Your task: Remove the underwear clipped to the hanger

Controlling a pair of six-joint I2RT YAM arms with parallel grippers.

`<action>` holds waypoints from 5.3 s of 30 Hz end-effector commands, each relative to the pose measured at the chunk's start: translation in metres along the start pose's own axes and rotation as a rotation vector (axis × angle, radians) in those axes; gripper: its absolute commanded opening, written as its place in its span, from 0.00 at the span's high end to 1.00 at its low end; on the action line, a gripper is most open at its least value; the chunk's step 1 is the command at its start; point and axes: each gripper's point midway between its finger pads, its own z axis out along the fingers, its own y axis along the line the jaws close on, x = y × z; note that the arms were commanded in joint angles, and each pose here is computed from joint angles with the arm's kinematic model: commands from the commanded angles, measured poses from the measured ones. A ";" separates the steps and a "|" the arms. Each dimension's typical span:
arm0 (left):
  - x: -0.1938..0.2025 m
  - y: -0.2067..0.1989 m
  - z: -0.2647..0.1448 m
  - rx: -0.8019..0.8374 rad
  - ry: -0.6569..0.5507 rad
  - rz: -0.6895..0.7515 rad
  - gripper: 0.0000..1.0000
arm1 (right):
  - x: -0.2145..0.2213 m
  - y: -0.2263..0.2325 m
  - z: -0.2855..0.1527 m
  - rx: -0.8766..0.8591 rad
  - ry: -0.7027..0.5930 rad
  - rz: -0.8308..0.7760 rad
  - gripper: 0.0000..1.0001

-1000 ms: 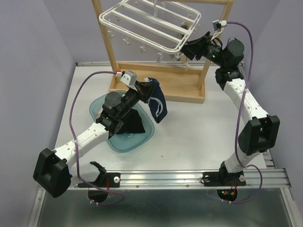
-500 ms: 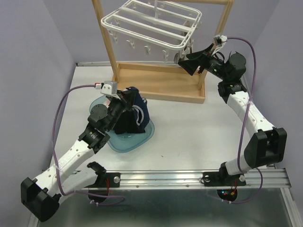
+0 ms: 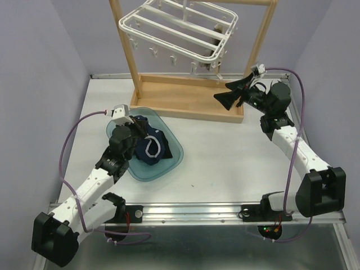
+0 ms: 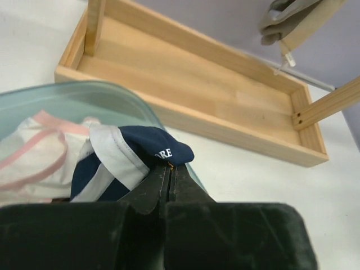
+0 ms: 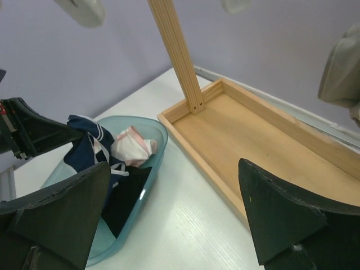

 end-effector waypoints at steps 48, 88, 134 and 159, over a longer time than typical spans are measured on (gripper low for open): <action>-0.077 -0.014 -0.088 0.200 -0.237 0.336 0.04 | 0.050 -0.152 0.066 0.442 0.212 -0.282 0.00; -0.074 -0.011 -0.079 0.222 -0.229 0.367 0.04 | -0.003 -0.219 0.111 0.685 -0.018 -0.412 0.99; -0.068 -0.205 -0.072 0.835 -0.117 0.148 0.05 | -0.016 0.082 0.029 -0.097 0.116 -0.009 0.99; -0.013 -0.268 0.024 0.684 -0.063 0.287 0.40 | -0.019 0.097 0.027 -0.136 0.097 0.058 0.99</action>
